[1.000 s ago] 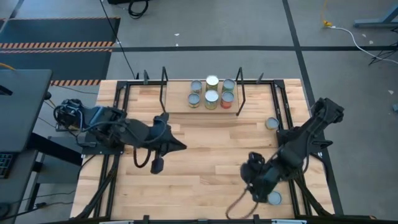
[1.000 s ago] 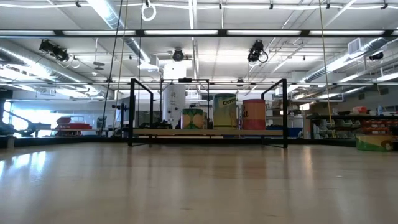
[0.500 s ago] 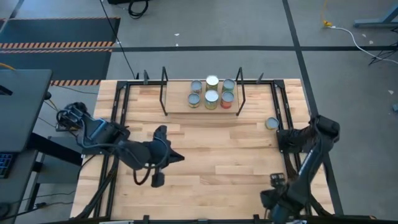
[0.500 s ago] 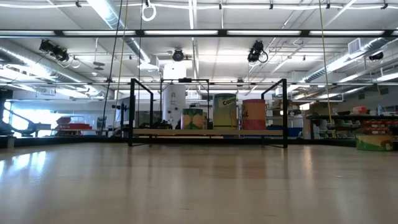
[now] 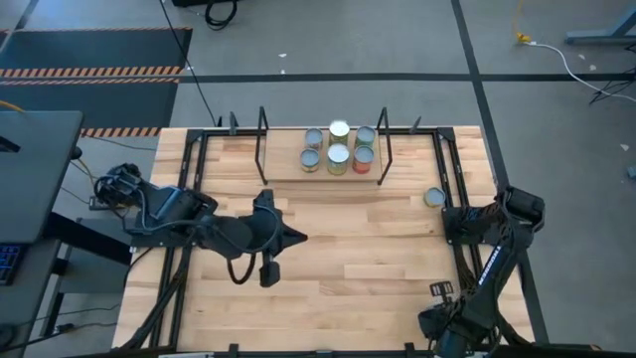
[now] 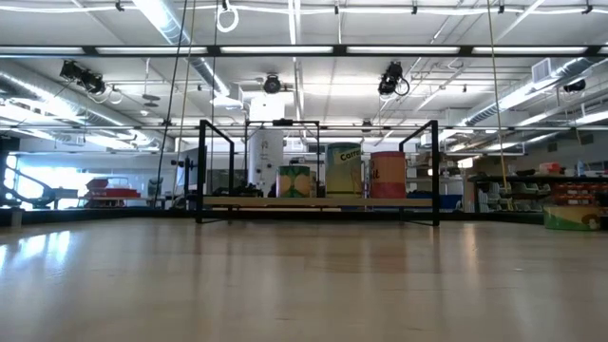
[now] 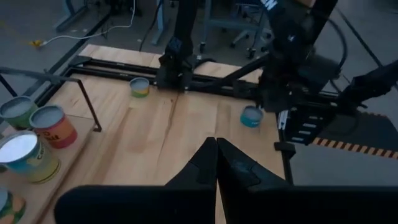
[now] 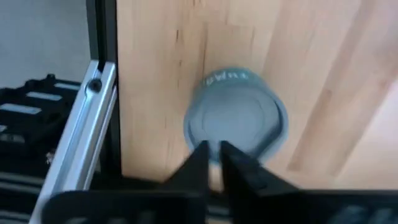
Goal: Pick and place cans onto a shelf
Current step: Put the canned tuna on the shelf
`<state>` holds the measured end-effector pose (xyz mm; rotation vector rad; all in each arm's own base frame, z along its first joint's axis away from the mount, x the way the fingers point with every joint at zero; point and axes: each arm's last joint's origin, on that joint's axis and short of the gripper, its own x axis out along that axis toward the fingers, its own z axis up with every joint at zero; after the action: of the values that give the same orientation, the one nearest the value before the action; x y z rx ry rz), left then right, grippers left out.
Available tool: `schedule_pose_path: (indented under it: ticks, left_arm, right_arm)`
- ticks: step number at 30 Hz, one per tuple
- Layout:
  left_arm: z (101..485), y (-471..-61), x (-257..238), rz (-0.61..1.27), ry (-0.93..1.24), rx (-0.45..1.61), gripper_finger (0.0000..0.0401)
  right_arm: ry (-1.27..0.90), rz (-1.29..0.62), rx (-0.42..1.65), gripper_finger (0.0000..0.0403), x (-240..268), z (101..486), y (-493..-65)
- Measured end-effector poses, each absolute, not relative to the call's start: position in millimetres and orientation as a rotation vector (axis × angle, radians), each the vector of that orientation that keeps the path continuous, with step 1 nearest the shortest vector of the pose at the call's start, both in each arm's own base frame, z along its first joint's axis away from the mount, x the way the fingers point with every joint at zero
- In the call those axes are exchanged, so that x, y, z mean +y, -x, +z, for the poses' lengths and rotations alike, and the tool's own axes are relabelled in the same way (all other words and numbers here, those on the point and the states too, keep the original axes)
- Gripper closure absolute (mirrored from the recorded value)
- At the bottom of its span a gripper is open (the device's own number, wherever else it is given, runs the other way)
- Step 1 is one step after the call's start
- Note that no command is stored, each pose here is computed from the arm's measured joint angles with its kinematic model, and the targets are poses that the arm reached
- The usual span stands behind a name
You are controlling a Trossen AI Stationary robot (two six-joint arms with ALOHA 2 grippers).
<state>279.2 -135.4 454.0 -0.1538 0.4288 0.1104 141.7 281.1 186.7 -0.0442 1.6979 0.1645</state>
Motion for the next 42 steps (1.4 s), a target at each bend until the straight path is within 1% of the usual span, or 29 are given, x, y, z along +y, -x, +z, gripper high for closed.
schedule_pose_path:
  ticks: [1,2,3,6,9,12,18,23,27,30,33,38,42]
  left_arm:
    - [454.7,-278.0,-136.0,0.106,0.155,0.427,0.0392]
    - [456.0,-274.8,-136.8,0.097,0.154,0.427,0.0392]
    - [459.0,-269.4,-138.2,0.084,0.156,0.420,0.0392]
    - [475.4,-247.2,-136.0,0.049,0.175,0.366,0.0392]
    - [484.8,-230.0,-135.5,0.008,0.154,0.344,0.0392]
    - [488.2,-224.3,-133.5,-0.003,0.112,0.332,0.0392]
    - [488.2,-220.8,-130.3,0.007,0.079,0.344,0.0392]
    - [486.8,-220.8,-129.6,0.031,0.043,0.349,0.0392]
    - [487.3,-220.7,-127.2,0.110,0.033,0.329,0.0382]
    - [485.4,-220.2,-125.3,0.166,0.056,0.334,0.0357]
    - [473.4,-231.2,-123.8,0.223,0.089,0.396,0.0316]
    - [441.9,-254.8,-136.2,0.311,0.144,0.527,0.0219]
    - [412.3,-285.5,-148.5,0.369,0.179,0.597,0.0132]
  right_arm:
    - [0.035,0.171,1.693,0.0371,280.9,182.9,-141.6]
    - [0.026,0.176,1.691,0.0387,280.2,178.3,-141.1]
    - [0.022,0.179,1.689,0.0391,279.0,173.6,-140.6]
    - [0.026,0.158,1.690,0.0380,270.7,159.9,-141.0]
    - [0.023,0.189,1.698,0.0381,256.9,149.0,-152.3]
    - [0.030,0.219,1.666,0.0394,238.7,143.5,-175.3]
    - [0.030,0.199,1.426,0.0395,196.7,143.6,-240.7]
    - [0.023,0.102,1.192,0.0397,157.6,146.4,-288.3]
    - [-0.006,0.007,1.140,0.0397,129.8,158.4,-314.1]
    - [0.003,0.017,1.112,0.0397,122.2,180.2,-320.6]
    - [0.041,0.035,1.133,0.0397,120.4,198.6,-307.5]
    - [0.106,0.028,1.081,0.0398,122.2,246.1,-266.1]
    - [0.055,0.018,1.013,0.0398,116.1,276.9,-226.5]
